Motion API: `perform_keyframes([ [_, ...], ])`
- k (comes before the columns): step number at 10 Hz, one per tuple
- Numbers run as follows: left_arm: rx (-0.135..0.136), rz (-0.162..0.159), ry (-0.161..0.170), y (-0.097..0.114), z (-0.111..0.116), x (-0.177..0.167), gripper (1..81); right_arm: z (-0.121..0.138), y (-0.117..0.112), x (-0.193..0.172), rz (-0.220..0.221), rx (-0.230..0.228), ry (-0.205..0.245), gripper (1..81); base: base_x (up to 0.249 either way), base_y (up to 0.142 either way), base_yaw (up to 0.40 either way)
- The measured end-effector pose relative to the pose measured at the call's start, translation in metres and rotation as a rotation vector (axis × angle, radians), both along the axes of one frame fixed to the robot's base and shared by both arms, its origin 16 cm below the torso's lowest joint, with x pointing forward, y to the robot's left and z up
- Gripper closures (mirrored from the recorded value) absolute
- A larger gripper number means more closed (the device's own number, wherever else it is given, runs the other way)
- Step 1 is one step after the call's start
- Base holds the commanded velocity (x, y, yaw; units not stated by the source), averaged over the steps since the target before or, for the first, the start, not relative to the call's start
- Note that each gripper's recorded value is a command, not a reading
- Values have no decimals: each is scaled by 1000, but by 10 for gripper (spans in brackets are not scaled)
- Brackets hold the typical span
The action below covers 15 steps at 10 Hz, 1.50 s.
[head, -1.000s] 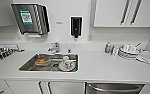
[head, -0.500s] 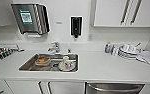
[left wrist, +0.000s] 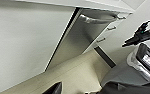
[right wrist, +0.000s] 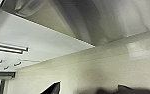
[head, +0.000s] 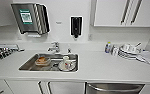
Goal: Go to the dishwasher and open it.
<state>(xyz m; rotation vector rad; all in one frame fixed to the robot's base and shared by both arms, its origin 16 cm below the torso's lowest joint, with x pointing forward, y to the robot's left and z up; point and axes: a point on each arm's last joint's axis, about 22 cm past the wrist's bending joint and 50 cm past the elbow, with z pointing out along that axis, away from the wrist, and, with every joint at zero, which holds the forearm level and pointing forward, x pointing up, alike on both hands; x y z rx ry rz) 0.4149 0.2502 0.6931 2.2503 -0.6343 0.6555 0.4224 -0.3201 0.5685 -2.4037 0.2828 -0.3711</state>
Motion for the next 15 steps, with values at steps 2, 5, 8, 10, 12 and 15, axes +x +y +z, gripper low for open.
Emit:
perform_keyframes([
  [2, -11, -11, 0, -8, -1, 1, 10, 23, 4, 28, -50, 19, 46, 10, 0, 0, 0],
  [5, -11, -11, 2, -9, -5, 4, 10, 57, -3, 72, -139, 22, 96, 10, 0, 0, 0],
  [8, -10, -12, 5, -9, -6, 3, 10, 51, -12, 103, -248, 13, 166, 10, 0, 0, 0],
  [10, -10, -12, 6, -9, -6, 3, 10, 44, -15, 129, -299, 9, 170, 10, 0, 0, 0],
  [12, -13, -16, 7, -11, -7, 3, 10, 36, -18, 149, -336, 1, 173, 10, 0, 0, 0],
  [15, -10, -15, 8, -12, -10, 6, 10, 46, -44, 174, -398, -16, 138, 10, 0, 0, 0],
])
